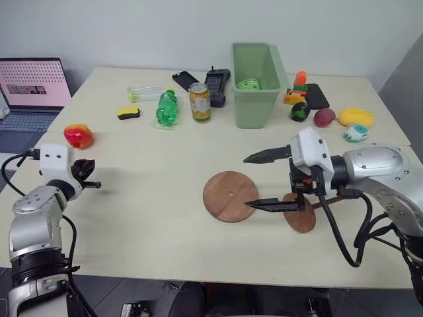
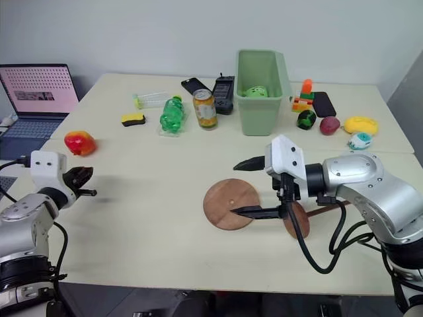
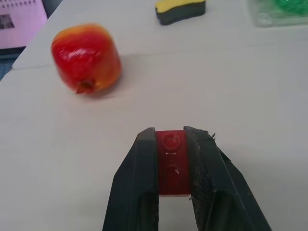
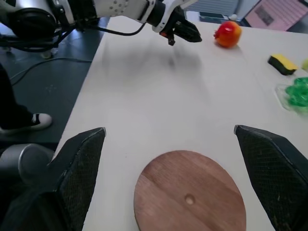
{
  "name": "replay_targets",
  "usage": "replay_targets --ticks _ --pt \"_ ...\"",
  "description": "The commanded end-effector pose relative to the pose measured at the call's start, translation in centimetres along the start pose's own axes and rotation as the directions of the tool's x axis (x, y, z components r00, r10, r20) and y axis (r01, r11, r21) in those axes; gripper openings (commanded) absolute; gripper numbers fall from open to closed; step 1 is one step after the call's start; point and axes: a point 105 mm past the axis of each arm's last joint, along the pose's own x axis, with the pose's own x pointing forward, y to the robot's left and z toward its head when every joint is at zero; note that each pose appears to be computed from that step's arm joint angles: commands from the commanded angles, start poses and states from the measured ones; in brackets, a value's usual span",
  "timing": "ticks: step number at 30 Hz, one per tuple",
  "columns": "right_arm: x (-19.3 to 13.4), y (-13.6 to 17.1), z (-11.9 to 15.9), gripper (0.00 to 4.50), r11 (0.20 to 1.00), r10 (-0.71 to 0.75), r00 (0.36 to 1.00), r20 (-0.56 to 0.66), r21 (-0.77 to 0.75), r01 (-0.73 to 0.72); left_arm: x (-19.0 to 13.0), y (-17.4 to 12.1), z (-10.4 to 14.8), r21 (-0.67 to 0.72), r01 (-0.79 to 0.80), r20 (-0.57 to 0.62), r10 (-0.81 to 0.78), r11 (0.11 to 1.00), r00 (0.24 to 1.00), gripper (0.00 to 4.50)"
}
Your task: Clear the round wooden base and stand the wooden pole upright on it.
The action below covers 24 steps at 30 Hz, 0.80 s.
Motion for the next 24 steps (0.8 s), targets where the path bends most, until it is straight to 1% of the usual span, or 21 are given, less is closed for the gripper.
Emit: replay_targets --ticks 1,3,5,7,13,16,19,21,23,24 --pt "0.1 -0.2 0.8 4.50 0.999 0.012 1.000 0.012 -0.053 -0.011 -0.5 0.8 1.6 0.014 -0.016 0.057 0.015 1.000 0.998 1.31" --pt "0.1 -0.3 0.8 4.50 0.998 0.013 1.000 0.012 -0.055 -0.013 -0.6 0.9 1.6 0.005 -0.023 0.063 0.023 1.000 0.998 1.74" --pt "0.1 -0.3 0.7 4.50 0.998 0.013 1.000 0.011 -0.056 -0.012 -0.6 1.0 1.7 -0.007 -0.026 0.065 0.026 1.000 0.998 2.06" --pt "0.0 -0.3 0.6 4.50 0.998 0.010 1.000 0.007 -0.060 -0.010 -0.7 1.0 1.8 -0.018 -0.026 0.071 0.027 0.999 0.997 2.51" --pt "-0.1 -0.4 0.3 4.50 0.998 0.000 1.000 0.001 -0.064 0.000 -0.9 1.4 2.1 -0.001 -0.044 0.079 0.044 0.999 0.996 3.87" --pt "-0.3 -0.5 0.3 4.50 0.997 -0.014 1.000 0.001 -0.070 0.014 -1.2 0.9 2.8 0.041 -0.019 0.105 0.015 0.999 0.994 4.49" --pt "-0.9 -0.7 0.2 4.50 0.996 -0.050 0.999 -0.005 -0.080 0.050 -1.6 -1.7 4.4 0.117 0.116 0.148 -0.132 0.986 0.980 4.49" --pt "-2.0 -0.6 0.2 4.50 0.994 -0.071 0.997 -0.007 -0.084 0.070 -2.4 -4.9 5.7 0.172 0.276 0.172 -0.305 0.946 0.937 4.49" --pt "-2.8 -0.5 0.2 4.50 0.993 -0.086 0.996 -0.016 -0.083 0.084 -3.1 -7.1 6.5 0.213 0.383 0.169 -0.420 0.899 0.892 4.49" --pt "-3.1 -0.4 0.2 4.50 0.993 -0.091 0.996 -0.021 -0.083 0.089 -3.3 -7.8 6.6 0.227 0.412 0.162 -0.451 0.883 0.878 4.49"
